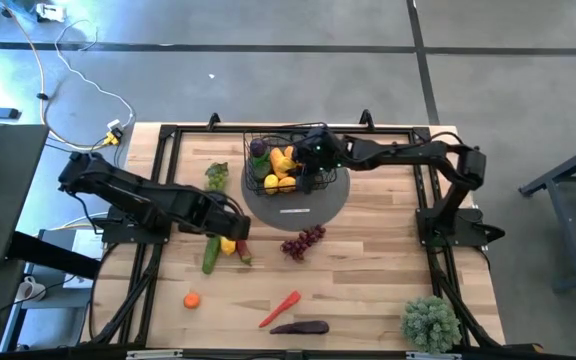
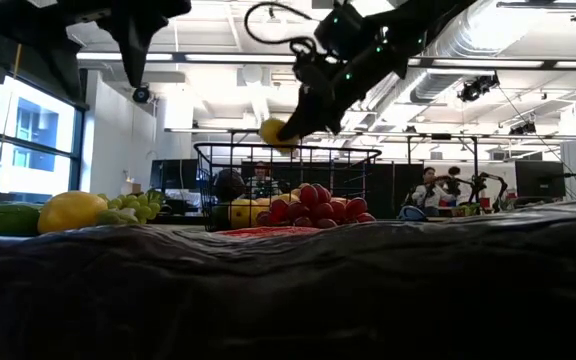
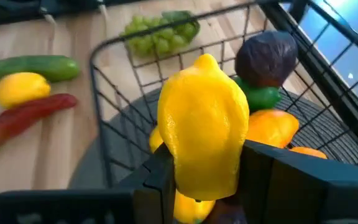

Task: Build produce basket
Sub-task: Put the bottom lemon into the wire basket, then put the lemon into the wire basket

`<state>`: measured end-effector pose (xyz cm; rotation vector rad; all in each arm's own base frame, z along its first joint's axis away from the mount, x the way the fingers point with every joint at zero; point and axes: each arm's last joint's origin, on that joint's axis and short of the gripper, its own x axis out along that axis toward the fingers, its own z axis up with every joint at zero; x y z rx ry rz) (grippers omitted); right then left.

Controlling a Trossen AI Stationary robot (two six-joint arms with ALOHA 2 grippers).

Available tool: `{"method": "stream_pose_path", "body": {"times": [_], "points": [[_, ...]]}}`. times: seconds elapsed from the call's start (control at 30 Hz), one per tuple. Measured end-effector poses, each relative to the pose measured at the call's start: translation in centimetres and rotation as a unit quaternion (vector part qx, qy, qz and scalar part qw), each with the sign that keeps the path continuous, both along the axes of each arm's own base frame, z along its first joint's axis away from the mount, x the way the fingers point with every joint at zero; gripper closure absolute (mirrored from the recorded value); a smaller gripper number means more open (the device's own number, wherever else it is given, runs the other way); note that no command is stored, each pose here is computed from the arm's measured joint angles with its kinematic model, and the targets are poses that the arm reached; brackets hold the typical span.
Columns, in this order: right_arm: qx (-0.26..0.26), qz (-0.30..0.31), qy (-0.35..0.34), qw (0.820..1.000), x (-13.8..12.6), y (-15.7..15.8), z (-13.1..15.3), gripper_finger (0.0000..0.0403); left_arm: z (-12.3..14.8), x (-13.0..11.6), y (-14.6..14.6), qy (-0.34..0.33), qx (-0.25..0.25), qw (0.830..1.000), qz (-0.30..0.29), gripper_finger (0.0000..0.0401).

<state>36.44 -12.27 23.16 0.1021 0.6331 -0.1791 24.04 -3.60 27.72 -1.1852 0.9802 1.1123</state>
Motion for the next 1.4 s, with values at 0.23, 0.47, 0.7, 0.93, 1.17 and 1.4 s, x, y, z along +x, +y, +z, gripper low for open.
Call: {"method": "stream_pose_path", "body": {"times": [0.23,0.47,0.7,0.93,1.17,1.4], "points": [[0.013,-0.013,0.030,0.999,0.2,-0.9,-1.9,0.0305,-1.2,1.1,-0.6,0.008,-0.005,1.000,0.024,0.0091],[0.015,-0.015,0.032,0.999,0.2,-1.1,-2.2,0.0304,-2.2,1.9,-1.1,0.016,-0.019,0.998,0.051,0.0091],[0.015,-0.014,0.034,0.999,0.2,-1.1,-2.2,0.0303,-3.2,2.6,-1.8,0.020,-0.024,0.997,0.070,0.0091],[0.020,-0.010,0.036,0.999,0.1,-1.0,-2.2,0.0230,-3.9,3.1,-1.8,0.031,-0.021,0.995,0.089,0.0091],[0.021,-0.010,0.039,0.999,0.1,-1.0,-2.2,0.0167,-4.7,3.2,-1.8,0.052,-0.013,0.992,0.117,0.0091],[0.005,-0.015,0.037,0.999,-0.4,-1.0,-1.3,0.0163,-6.2,3.9,-2.0,0.080,-0.014,0.989,0.124,0.0091]]}}
